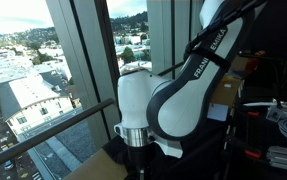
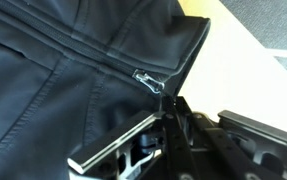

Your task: Close the zipper of the black vest

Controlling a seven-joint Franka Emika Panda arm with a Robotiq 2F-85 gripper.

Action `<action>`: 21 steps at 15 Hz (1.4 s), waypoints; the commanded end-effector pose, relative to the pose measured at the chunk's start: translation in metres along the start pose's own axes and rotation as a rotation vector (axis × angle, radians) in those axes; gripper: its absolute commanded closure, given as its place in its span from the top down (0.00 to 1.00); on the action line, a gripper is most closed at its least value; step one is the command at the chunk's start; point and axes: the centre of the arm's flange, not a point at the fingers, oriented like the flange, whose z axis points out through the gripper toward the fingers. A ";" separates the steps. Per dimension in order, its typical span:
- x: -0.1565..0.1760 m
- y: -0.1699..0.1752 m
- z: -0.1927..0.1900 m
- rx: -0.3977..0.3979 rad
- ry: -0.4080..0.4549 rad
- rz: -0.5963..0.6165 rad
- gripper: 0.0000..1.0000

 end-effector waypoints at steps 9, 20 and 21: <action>-0.009 0.003 0.002 0.002 0.010 0.000 0.02; -0.049 0.081 -0.002 -0.044 -0.052 0.061 0.40; -0.053 0.087 -0.008 -0.052 -0.052 0.061 0.46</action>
